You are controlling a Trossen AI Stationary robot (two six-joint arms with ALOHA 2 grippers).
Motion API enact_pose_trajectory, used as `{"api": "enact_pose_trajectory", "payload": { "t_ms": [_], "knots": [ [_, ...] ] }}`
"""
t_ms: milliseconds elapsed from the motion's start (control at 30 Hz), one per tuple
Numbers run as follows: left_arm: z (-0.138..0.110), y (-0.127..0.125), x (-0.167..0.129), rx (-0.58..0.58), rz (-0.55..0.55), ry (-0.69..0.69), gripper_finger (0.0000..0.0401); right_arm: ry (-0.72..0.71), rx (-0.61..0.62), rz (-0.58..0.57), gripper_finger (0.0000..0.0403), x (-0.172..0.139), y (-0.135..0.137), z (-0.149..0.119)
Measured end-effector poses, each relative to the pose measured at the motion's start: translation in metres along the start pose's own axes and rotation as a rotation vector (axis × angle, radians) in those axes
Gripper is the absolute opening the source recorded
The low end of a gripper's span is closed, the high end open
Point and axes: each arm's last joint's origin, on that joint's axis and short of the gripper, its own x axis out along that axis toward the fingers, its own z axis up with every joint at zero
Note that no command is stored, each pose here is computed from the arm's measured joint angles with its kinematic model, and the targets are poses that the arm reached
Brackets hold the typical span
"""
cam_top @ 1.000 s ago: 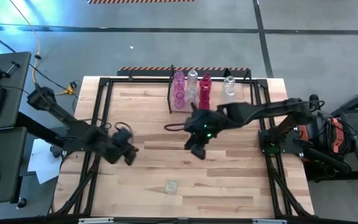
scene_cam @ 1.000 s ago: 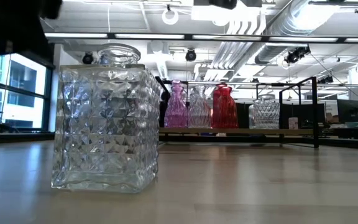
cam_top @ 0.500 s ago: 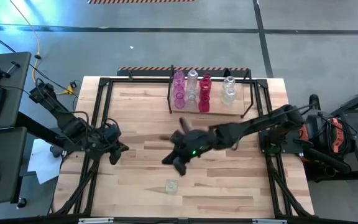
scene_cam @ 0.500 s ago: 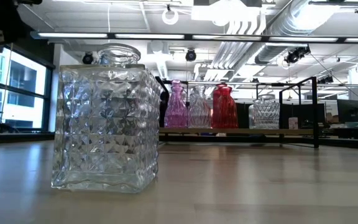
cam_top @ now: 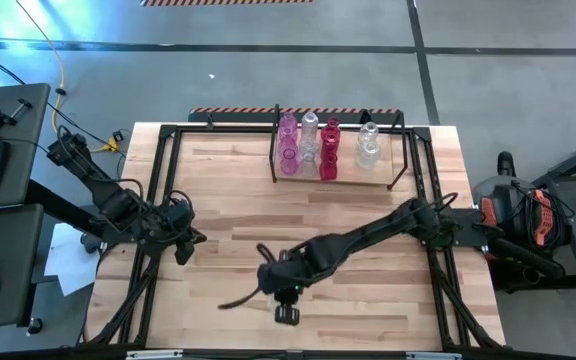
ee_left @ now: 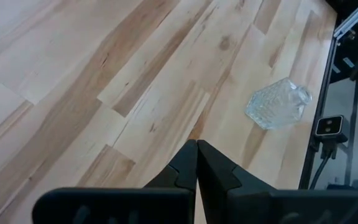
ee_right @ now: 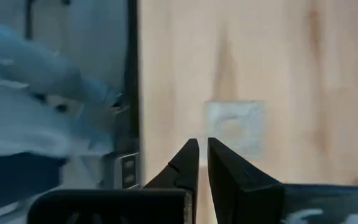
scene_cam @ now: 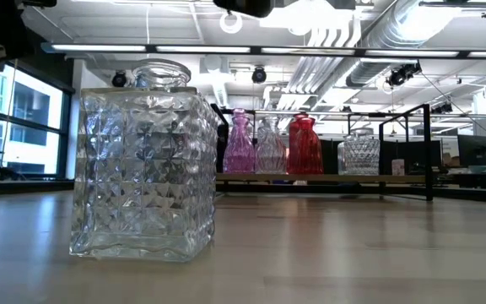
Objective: Sort vases onto shelf
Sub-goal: Align the transparent vase with the other transparent vase on the shelf
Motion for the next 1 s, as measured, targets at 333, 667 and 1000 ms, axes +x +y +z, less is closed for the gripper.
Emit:
{"api": "enact_pose_trajectory", "payload": {
  "t_ms": [333, 667, 1000],
  "knots": [
    [0.000, 0.000, 0.000, 0.020, -0.001, 0.001, 0.0001, 0.042, 0.136, -0.010, 0.0016, 0.010, -0.009, 0.002],
    [0.001, 0.000, 0.000, 0.034, 0.009, -0.024, 0.0001, 0.046, 0.135, -0.056, 0.0079, 0.022, -0.020, -0.001],
    [0.001, 0.000, 0.000, 0.052, 0.010, -0.026, 0.0001, 0.058, 0.146, -0.062, 0.0177, 0.036, -0.025, -0.007]
  ]
}}
